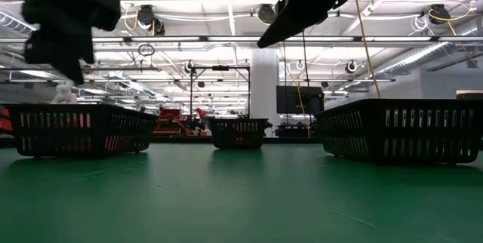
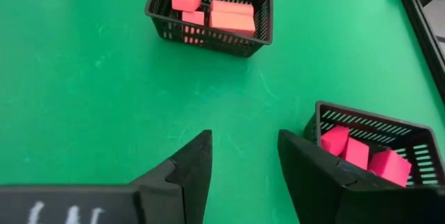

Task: Sort & place blocks by color
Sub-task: Return to Home Position

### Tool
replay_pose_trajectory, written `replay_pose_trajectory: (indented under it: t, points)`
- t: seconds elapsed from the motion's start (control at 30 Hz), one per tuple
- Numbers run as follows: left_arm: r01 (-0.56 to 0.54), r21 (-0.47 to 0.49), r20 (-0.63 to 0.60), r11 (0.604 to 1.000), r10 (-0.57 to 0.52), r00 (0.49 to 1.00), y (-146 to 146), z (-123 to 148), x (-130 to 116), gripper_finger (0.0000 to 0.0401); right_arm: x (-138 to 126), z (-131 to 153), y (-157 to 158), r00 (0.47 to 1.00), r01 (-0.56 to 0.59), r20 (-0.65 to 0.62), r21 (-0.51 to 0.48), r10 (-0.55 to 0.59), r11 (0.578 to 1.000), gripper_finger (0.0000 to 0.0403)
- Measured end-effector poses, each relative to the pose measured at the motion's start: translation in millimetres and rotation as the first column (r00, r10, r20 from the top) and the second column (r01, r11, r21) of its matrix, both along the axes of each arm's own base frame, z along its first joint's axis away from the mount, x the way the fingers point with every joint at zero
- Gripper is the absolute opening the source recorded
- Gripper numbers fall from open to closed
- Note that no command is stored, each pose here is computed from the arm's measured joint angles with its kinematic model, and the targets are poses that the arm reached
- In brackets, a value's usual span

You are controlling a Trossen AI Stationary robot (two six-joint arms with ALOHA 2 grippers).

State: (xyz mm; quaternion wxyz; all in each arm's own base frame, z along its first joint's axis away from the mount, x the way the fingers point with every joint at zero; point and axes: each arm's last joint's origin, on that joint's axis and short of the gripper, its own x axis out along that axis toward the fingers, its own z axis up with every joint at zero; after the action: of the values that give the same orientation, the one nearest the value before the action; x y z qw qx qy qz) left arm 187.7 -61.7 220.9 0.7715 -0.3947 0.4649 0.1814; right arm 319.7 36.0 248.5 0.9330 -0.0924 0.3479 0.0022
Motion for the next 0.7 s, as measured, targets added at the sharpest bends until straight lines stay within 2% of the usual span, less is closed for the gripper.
replay_pose_trajectory:
  t: [0.13,0.27,0.4,0.5,0.57,0.7]
  points:
    - [0.055,0.102,0.113,0.993,-0.067,0.991,5.6,5.3,9.9,0.0213,0.0,0.1,-0.6,1.0,0.009,0.001,-0.014,-0.009,1.0,0.016]
    - [0.119,0.235,0.213,0.965,-0.171,0.962,11.6,12.0,19.8,0.0214,-3.6,7.2,-3.2,0.997,0.071,0.032,-0.054,-0.07,0.996,0.016]
    - [0.132,0.306,0.283,0.943,-0.223,0.933,20.5,18.2,28.1,0.0214,-11.5,19.2,-5.3,0.991,0.119,0.068,-0.053,-0.115,0.992,0.016]
    - [0.163,0.409,0.351,0.898,-0.32,0.88,24.3,26.3,35.5,0.0214,-21.4,23.7,-6.5,0.99,0.138,0.034,-0.034,-0.137,0.99,0.016]
    - [0.184,0.489,0.384,0.852,-0.4,0.832,23.2,32.2,39.4,0.0214,-29.5,25.6,-7.5,0.987,0.159,-0.002,-0.018,-0.159,0.987,0.016]
    - [0.135,0.61,0.438,0.78,-0.475,0.763,24.6,44.0,45.9,0.0214,-43.0,33.5,-10.5,0.981,0.195,-0.024,0.01,-0.195,0.981,0.016]
